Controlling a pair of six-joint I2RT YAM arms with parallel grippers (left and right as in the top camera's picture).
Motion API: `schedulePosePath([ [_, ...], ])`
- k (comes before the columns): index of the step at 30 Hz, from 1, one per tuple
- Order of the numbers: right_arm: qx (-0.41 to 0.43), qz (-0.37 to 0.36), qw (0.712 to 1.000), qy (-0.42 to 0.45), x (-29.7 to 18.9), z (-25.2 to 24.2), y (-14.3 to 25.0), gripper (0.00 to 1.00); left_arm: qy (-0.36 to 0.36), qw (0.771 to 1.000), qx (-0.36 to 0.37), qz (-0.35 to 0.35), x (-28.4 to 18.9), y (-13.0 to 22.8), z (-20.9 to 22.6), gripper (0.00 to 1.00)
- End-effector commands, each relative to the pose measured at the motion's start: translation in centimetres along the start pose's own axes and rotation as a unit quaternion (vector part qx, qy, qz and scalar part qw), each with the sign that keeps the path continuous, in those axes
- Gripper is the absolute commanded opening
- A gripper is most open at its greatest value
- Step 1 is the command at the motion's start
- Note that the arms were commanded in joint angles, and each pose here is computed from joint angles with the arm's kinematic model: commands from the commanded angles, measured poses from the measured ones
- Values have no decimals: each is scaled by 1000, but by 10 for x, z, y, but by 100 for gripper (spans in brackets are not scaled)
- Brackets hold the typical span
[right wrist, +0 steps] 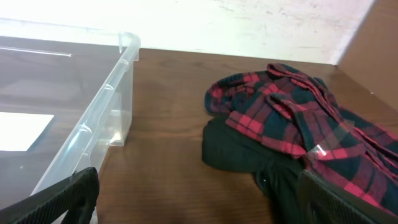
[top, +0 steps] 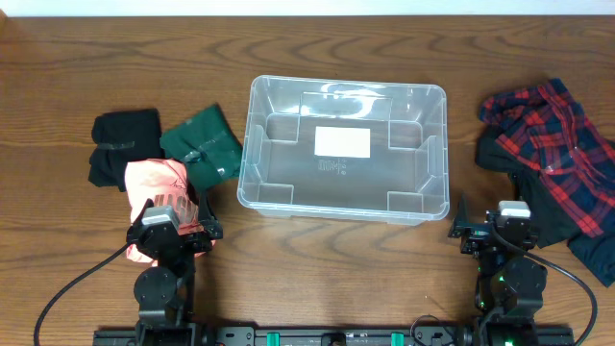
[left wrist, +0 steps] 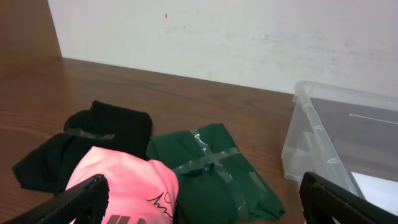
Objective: Pack container
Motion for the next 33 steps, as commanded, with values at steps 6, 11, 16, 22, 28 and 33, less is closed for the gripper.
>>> schedulePosePath([
  [6,42,-13,999,-29,-4,8,-15,99,15,1000,-6,23,0,11,-4,98],
  [11,42,-5,999,-3,-15,-4,-46,99,19,999,-4,42,-10,-14,-10,98],
  [16,38,23,999,18,-19,-14,-87,99,16,998,-2,61,-10,-57,-16,98],
  [22,11,121,992,22,-3,-19,-114,99,1,989,6,146,4,-77,-22,98],
  [28,-54,319,946,31,14,-42,-109,99,-6,969,12,248,13,-70,-25,98],
  [33,-50,408,911,40,29,-60,-134,99,-9,962,14,273,17,-62,-25,98],
])
Point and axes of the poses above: each gripper's point midway between its finger pads, its own x axis out along the fingers, its own z axis along the line the jaws close on, y = z × x, the point moved 1 cm from there along -x, back along the fingers, and after that the axes turned 1 degree about -x, right-handed, at the moved point
